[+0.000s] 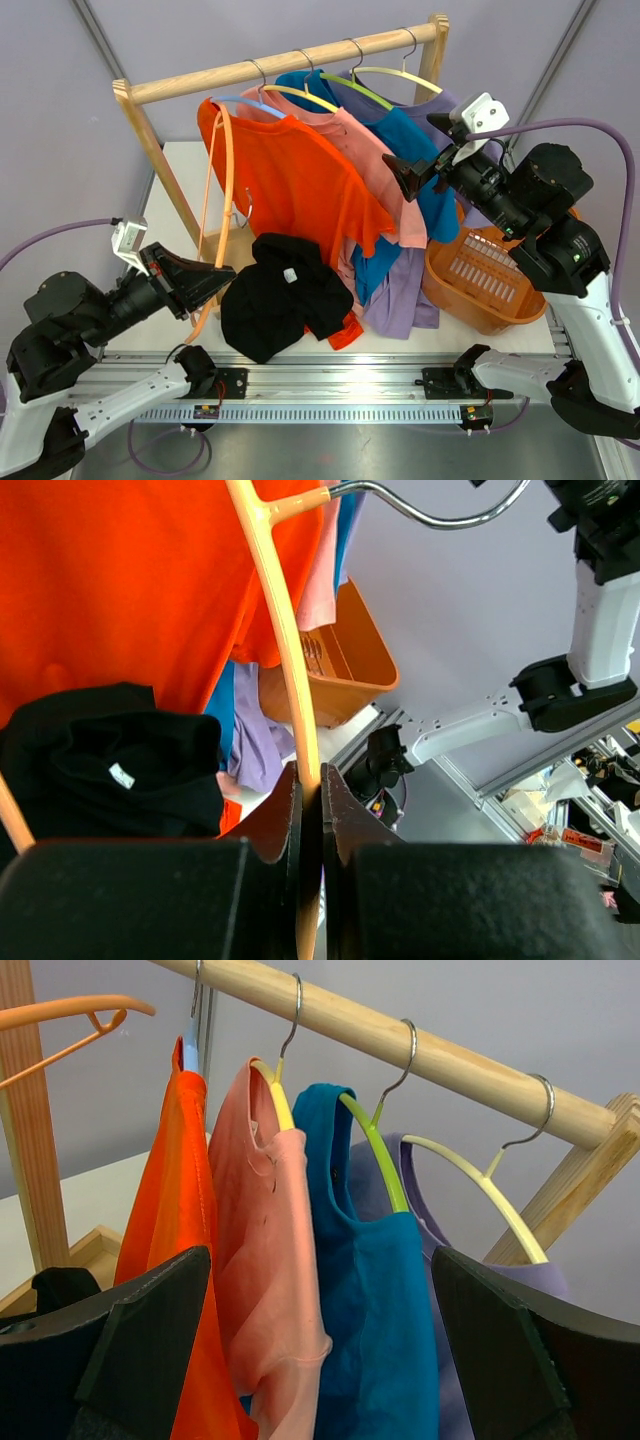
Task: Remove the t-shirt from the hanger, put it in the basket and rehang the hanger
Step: Hang the hanger back to the clothesline with the left arm
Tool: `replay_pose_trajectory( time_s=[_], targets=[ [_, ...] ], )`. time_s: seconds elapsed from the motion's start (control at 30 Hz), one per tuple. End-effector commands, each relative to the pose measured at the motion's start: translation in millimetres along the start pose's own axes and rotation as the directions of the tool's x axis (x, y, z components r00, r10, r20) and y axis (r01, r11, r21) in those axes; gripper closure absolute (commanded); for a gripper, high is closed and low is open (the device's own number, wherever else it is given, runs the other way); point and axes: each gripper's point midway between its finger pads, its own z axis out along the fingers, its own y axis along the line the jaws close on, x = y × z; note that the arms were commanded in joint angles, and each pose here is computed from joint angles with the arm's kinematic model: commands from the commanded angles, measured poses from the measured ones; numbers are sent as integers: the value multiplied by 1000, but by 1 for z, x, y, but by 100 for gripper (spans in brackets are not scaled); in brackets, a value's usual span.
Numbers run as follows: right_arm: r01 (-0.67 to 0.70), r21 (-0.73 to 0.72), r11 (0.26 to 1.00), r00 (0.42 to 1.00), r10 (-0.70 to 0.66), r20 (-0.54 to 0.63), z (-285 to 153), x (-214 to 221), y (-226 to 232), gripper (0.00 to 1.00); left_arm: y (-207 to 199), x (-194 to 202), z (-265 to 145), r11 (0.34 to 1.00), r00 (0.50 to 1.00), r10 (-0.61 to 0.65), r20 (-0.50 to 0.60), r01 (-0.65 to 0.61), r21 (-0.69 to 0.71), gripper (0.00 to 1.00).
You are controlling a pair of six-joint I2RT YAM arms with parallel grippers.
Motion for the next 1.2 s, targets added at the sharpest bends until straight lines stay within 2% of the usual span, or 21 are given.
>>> replay_pose_trajectory(
  time_s=[0.0, 0.07, 0.2, 0.3, 0.47, 0.6, 0.73, 0.87, 1.0, 1.1, 1.17],
  targets=[
    [-15, 5, 1000, 1000, 15, 28, -1, -6, 0, 0, -5, -10, 0, 1000, 998, -4, 56, 2, 27, 100],
    [-17, 4, 1000, 1000, 17, 25, 0, -4, 1, 1, 1, -11, 0, 1000, 998, -12, 65, 12, -4, 100],
    [-23, -3, 1000, 999, 23, 25, 1, -3, 2, 1, 16, -29, 6, 993, 983, -62, 172, 79, -91, 100],
    [-28, -7, 1000, 999, 28, 21, 1, -1, 3, 1, 18, -53, 14, 986, 953, -100, 287, 133, -98, 100],
    [-38, -16, 999, 999, 38, 12, 1, 4, 6, 1, 22, -85, 30, 976, 907, -113, 407, 178, -126, 100],
    [-44, -20, 999, 999, 44, 8, -1, 7, 8, 1, 29, -120, 35, 944, 833, -166, 528, 290, -160, 100],
    [-51, -24, 998, 999, 52, 10, -3, 8, 10, 1, 30, -147, 40, 925, 770, -178, 613, 344, -163, 100],
    [-50, -27, 998, 999, 50, 11, -7, 8, 10, 0, 30, -173, 36, 901, 661, -226, 716, 421, -104, 100],
    [-48, -25, 999, 999, 48, 17, -9, 8, 10, 0, 31, -189, 28, 875, 560, -278, 780, 482, -34, 100],
    [-50, -30, 998, 998, 51, 24, -11, 7, 11, 0, 34, -196, 23, 859, 504, -297, 811, 512, -4, 100],
    [-53, -32, 998, 998, 54, 28, -11, 5, 12, 1, 35, -197, 22, 852, 487, -307, 818, 523, 8, 100]
  ],
)
